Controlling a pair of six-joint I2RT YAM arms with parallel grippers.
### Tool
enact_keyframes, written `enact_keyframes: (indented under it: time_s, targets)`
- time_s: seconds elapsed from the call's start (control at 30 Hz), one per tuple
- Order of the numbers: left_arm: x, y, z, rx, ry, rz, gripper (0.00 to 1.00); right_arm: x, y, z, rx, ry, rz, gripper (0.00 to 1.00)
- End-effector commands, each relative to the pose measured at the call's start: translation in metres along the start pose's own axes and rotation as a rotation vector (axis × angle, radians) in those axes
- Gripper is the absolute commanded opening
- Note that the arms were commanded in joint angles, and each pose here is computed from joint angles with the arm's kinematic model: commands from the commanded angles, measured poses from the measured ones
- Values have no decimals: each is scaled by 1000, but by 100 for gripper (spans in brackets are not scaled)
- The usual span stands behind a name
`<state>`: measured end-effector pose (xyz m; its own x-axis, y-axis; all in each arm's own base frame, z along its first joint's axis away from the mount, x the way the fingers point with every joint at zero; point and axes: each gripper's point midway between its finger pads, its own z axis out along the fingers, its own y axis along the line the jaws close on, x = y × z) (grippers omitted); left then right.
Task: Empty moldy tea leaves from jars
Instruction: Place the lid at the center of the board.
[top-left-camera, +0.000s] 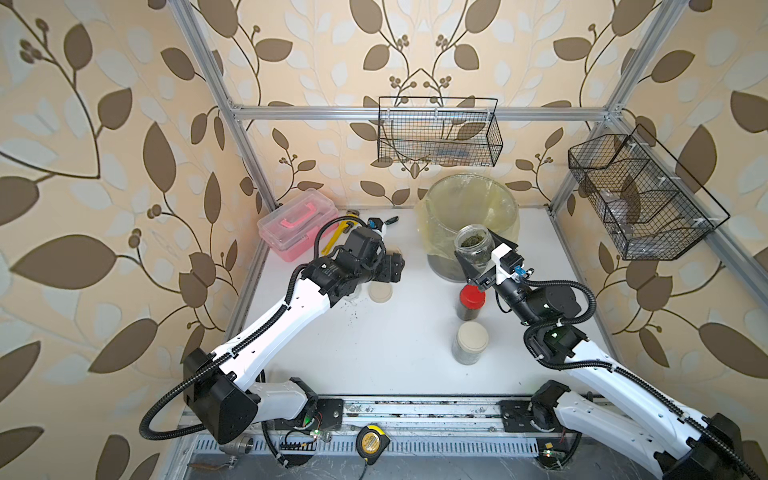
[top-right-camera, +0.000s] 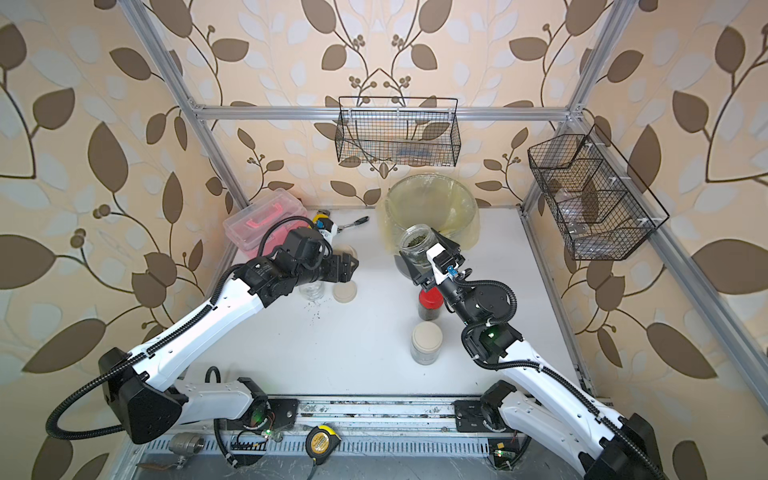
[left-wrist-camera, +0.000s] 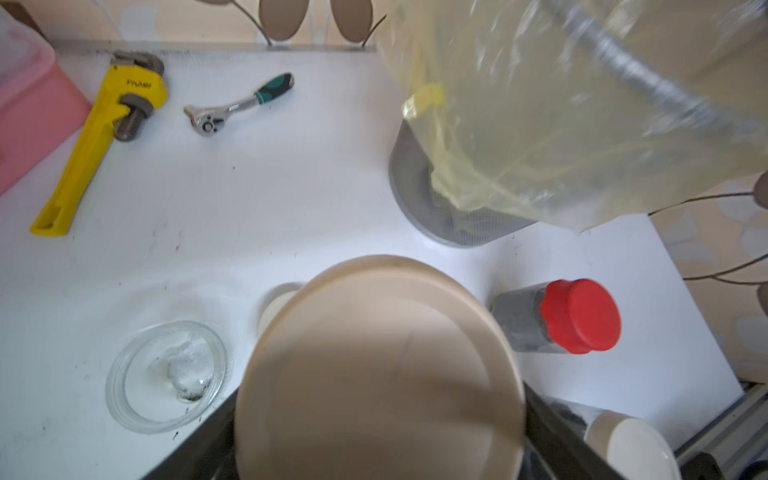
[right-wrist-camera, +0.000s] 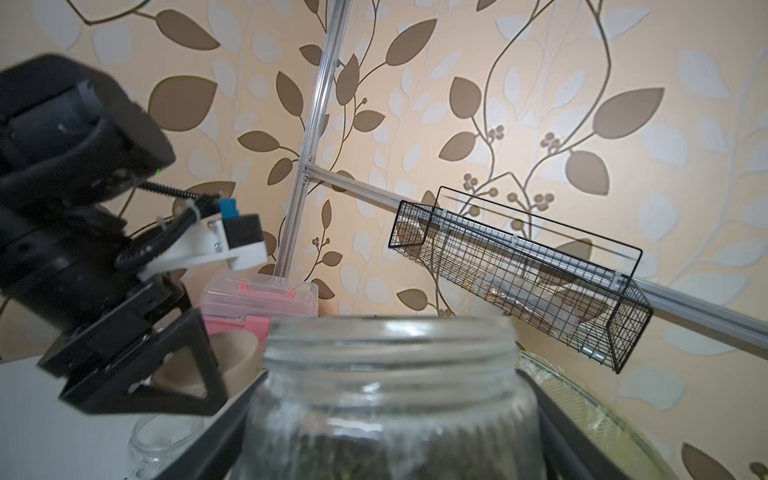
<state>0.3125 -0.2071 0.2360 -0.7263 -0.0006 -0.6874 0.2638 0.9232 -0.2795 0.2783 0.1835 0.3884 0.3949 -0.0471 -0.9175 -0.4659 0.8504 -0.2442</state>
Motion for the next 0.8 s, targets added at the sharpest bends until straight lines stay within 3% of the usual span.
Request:
enact_keyframes:
  time_s: [0.0,0.43,0.6,0.77]
  targets:
    - [11,-5,3,19,-21,-17,64,-7,-8,-6,39,-28,20,42]
    - [137,13,70,-82,276,-90,66,0,-6,3,19,-5,28,42]
    - [162,28,86,-142,322,-93,67,3,-5,4,17,1,34,42]
    - [181,38,97,-178,368,-87,80,4,-4,5,12,9,31,42]
